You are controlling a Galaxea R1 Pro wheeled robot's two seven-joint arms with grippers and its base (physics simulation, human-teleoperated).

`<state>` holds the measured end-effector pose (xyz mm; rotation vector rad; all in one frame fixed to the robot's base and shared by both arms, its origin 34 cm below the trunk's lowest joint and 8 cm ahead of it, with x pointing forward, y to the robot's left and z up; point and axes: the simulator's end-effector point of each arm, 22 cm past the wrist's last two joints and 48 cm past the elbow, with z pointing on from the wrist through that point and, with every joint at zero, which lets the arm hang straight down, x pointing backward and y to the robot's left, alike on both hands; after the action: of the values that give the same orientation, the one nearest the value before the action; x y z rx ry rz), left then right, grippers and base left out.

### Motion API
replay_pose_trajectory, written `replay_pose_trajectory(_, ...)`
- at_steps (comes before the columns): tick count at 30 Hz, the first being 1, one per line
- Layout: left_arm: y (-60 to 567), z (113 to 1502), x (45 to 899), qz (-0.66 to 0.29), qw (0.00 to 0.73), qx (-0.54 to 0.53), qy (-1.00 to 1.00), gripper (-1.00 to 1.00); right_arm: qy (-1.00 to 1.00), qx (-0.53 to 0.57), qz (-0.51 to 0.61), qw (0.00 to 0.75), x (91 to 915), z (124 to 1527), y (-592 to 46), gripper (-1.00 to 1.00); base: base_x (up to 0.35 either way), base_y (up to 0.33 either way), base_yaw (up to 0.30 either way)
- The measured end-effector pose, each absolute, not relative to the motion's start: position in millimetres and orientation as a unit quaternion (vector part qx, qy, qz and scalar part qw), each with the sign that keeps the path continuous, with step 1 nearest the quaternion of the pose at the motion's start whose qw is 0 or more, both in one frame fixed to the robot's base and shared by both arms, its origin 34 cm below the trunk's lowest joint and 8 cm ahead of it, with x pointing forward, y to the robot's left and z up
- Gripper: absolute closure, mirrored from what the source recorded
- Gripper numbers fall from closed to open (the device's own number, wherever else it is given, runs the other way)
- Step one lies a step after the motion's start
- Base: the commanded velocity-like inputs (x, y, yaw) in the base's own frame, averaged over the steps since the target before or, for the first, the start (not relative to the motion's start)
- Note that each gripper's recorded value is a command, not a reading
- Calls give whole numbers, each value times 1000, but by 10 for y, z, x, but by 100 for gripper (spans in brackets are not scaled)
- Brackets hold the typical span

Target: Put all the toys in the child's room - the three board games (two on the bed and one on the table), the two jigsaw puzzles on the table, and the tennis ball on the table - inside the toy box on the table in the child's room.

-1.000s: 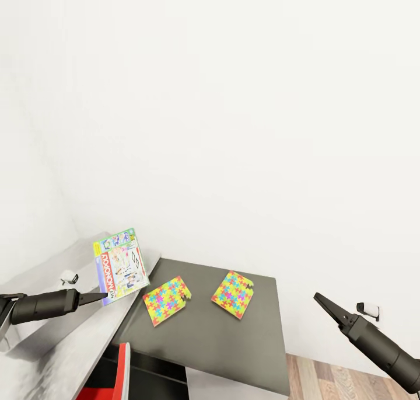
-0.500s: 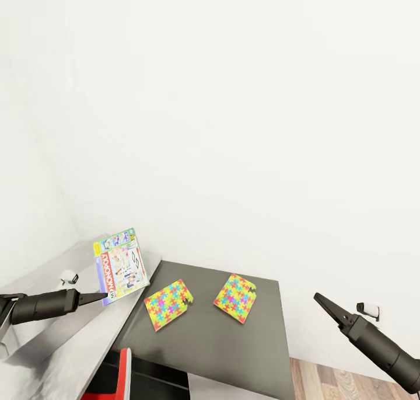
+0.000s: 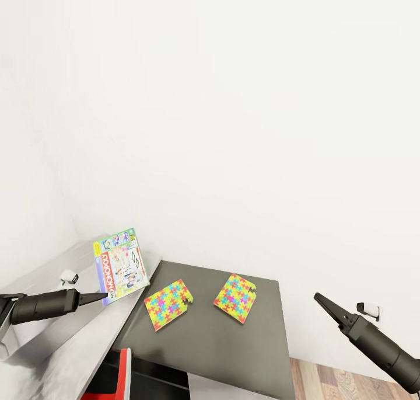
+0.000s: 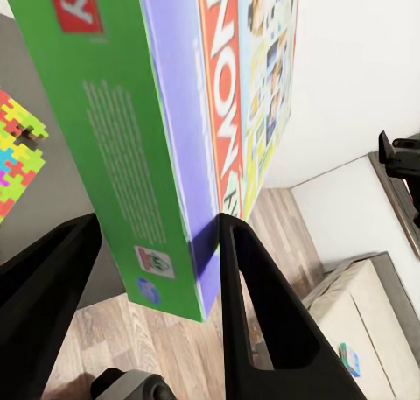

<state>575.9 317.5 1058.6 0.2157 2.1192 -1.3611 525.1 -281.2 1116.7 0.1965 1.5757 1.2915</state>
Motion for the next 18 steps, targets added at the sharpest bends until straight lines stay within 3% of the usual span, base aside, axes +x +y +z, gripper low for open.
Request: replay_pose_trajectory(18, 3211, 10565, 5769, -517, 295, 64, 801, 100, 657, 83, 539, 520, 5251, 11166, -2820, -100, 0, 0, 0)
